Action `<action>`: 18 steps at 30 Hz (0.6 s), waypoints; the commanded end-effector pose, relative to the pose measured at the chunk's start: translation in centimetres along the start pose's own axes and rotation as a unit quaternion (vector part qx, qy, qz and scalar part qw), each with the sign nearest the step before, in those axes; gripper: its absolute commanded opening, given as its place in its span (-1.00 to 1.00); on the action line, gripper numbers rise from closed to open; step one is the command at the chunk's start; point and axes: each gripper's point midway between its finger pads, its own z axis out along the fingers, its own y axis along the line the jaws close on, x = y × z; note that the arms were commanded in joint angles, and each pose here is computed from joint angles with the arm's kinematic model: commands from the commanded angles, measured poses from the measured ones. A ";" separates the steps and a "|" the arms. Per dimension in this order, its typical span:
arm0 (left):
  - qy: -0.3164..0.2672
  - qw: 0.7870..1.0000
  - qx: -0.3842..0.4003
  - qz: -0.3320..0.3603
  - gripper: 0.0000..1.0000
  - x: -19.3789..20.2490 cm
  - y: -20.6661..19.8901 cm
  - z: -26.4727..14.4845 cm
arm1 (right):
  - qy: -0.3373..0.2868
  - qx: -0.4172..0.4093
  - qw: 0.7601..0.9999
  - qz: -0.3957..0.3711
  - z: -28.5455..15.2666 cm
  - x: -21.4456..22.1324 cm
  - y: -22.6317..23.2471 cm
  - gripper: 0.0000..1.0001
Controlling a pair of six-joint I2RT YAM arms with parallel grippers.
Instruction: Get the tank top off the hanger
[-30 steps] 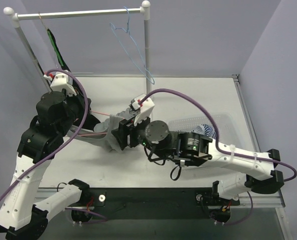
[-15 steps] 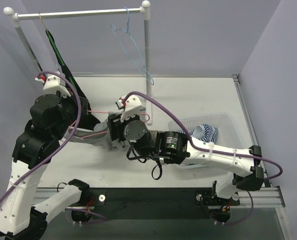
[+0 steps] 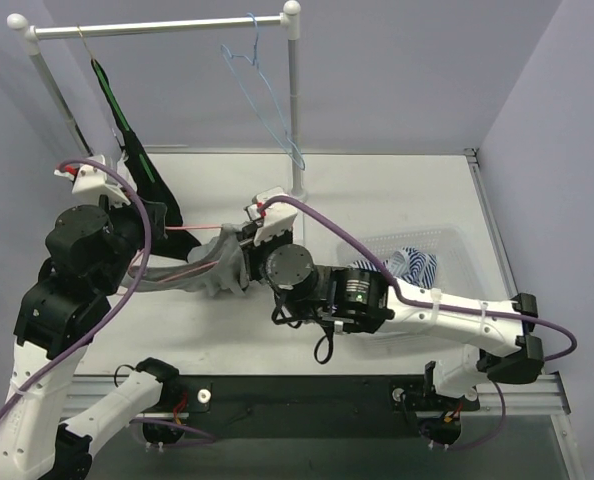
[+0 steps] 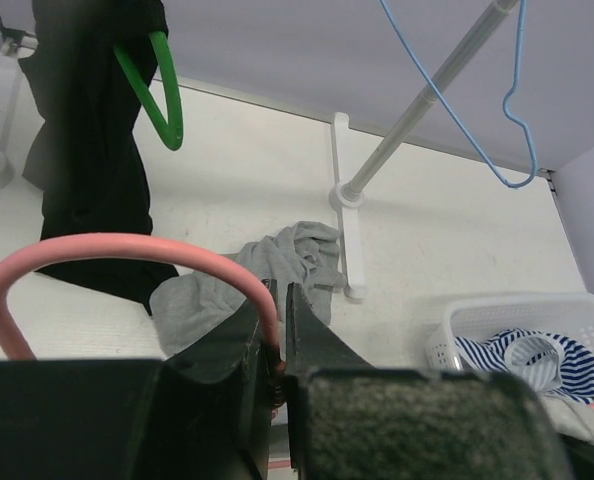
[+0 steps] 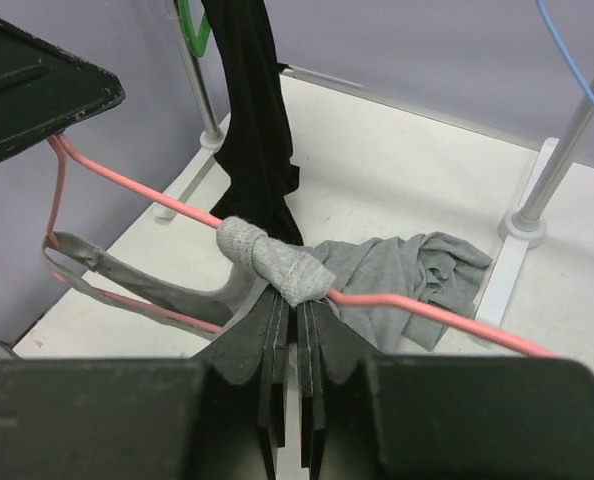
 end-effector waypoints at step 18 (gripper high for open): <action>-0.042 0.998 -0.001 0.050 -1.00 -2.1 0.6 -1.1 | -0.043 0.010 0.992 0.115 -9.5 1.5 -11.4 -1.00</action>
